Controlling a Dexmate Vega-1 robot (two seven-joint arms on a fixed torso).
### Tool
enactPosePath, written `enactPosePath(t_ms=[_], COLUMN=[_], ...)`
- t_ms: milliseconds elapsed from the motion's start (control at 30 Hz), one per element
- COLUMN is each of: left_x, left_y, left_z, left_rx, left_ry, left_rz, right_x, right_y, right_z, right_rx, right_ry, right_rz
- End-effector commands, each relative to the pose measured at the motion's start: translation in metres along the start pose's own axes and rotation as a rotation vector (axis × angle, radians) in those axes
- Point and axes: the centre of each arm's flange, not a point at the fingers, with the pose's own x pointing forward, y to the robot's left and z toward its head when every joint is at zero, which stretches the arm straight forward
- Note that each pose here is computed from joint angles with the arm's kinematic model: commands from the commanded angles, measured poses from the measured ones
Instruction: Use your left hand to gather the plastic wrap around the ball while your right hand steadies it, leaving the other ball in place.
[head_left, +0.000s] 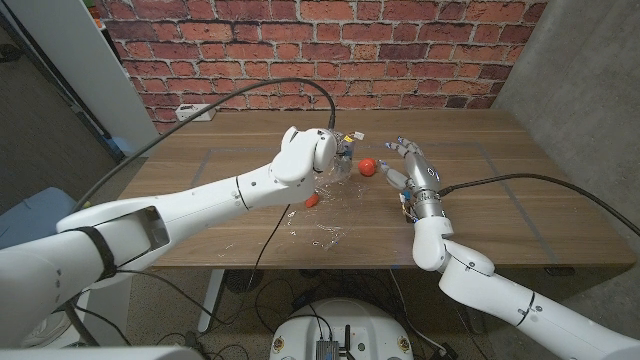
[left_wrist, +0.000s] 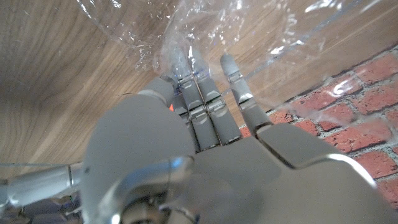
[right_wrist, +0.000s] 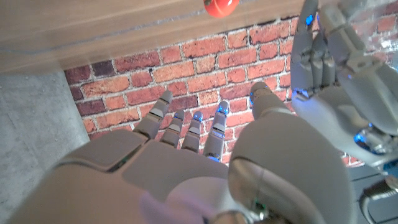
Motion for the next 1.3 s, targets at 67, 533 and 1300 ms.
enactPosePath(t_ms=[67, 533, 1300], left_x=[0.007, 0.005, 0.002], left_y=[-0.006, -0.005, -0.003], left_z=[0.011, 0.015, 0.018], left_rx=[-0.056, -0.058, 0.023], left_ry=[-0.089, -0.233, -0.586], left_rz=[-0.095, -0.131, -0.090], right_x=[-0.011, -0.011, -0.005], right_y=[-0.021, -0.035, -0.037], right_z=[0.003, 0.011, 0.014], right_rx=[-0.017, -0.057, -0.068], right_ry=[-0.075, -0.108, -0.112], right_rz=[-0.139, -0.199, -0.211])
